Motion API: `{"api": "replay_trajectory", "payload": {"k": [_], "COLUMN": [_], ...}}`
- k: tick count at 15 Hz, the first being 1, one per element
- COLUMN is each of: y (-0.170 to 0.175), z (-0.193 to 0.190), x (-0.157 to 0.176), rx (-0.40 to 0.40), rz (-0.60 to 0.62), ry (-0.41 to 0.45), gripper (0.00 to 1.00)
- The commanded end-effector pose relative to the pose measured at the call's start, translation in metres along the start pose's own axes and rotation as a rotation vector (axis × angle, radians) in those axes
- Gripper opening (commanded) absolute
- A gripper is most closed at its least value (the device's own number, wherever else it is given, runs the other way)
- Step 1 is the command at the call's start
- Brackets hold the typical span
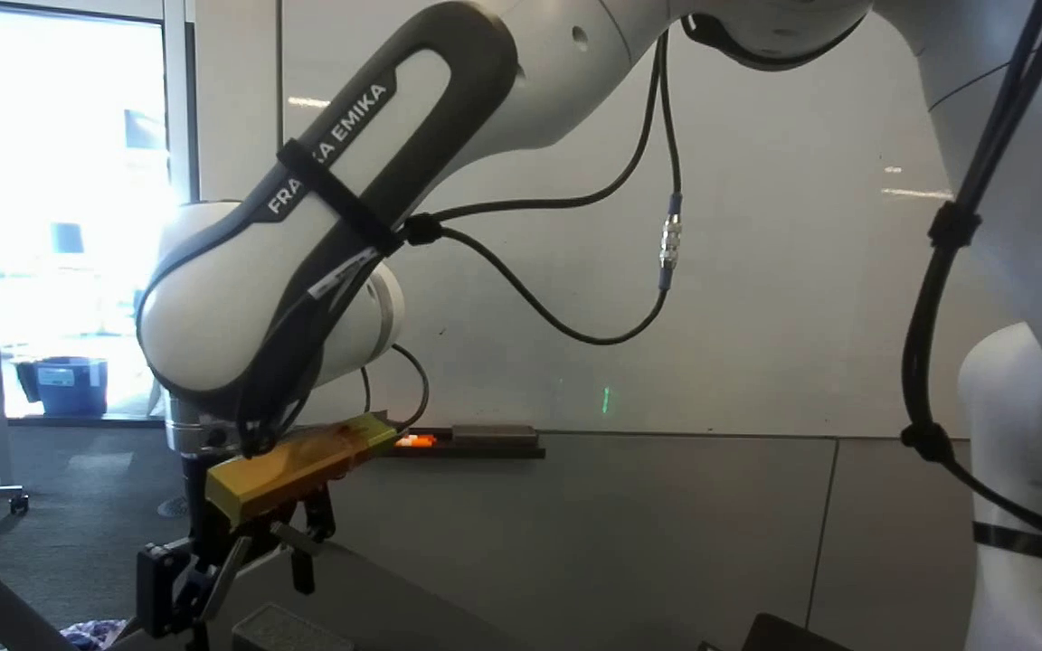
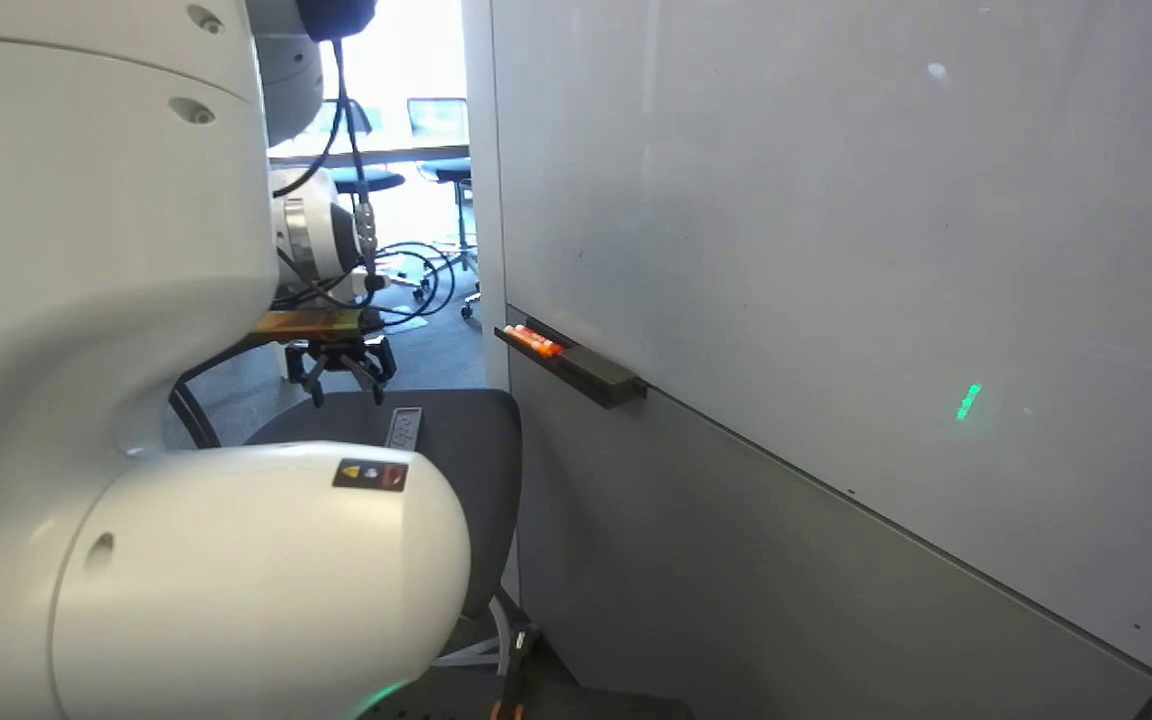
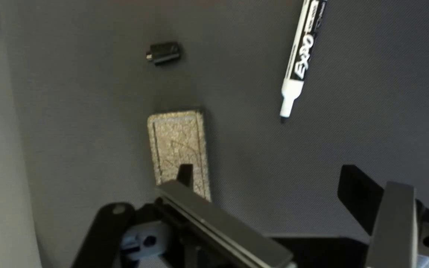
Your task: Lift the white board eraser from the chair, use it to erase the white board, put it back on the chair and the get the marker from the chair us it to draw on the white board
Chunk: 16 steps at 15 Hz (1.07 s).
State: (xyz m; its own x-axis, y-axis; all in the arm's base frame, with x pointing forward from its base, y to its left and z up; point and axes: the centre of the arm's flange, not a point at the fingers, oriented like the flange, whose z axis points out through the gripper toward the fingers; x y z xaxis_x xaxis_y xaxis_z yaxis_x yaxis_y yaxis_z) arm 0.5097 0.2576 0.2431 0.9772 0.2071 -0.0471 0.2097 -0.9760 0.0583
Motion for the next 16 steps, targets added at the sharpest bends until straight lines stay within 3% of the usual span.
{"api": "replay_trajectory", "payload": {"k": [1, 4, 5, 12, 16], "y": [-0.017, -0.039, -0.032, -0.04, -0.04], "z": [-0.023, -0.043, -0.018, -0.032, -0.008], "x": [-0.046, -0.072, -0.045, -0.063, -0.074], "rx": [0.033, 0.055, 0.045, 0.043, 0.068], "rz": [0.042, 0.036, 0.017, 0.018, 0.043], "ry": [-0.03, -0.016, -0.035, -0.02, -0.05], "gripper": [1.0, 1.0, 1.0, 1.0, 1.0]}}
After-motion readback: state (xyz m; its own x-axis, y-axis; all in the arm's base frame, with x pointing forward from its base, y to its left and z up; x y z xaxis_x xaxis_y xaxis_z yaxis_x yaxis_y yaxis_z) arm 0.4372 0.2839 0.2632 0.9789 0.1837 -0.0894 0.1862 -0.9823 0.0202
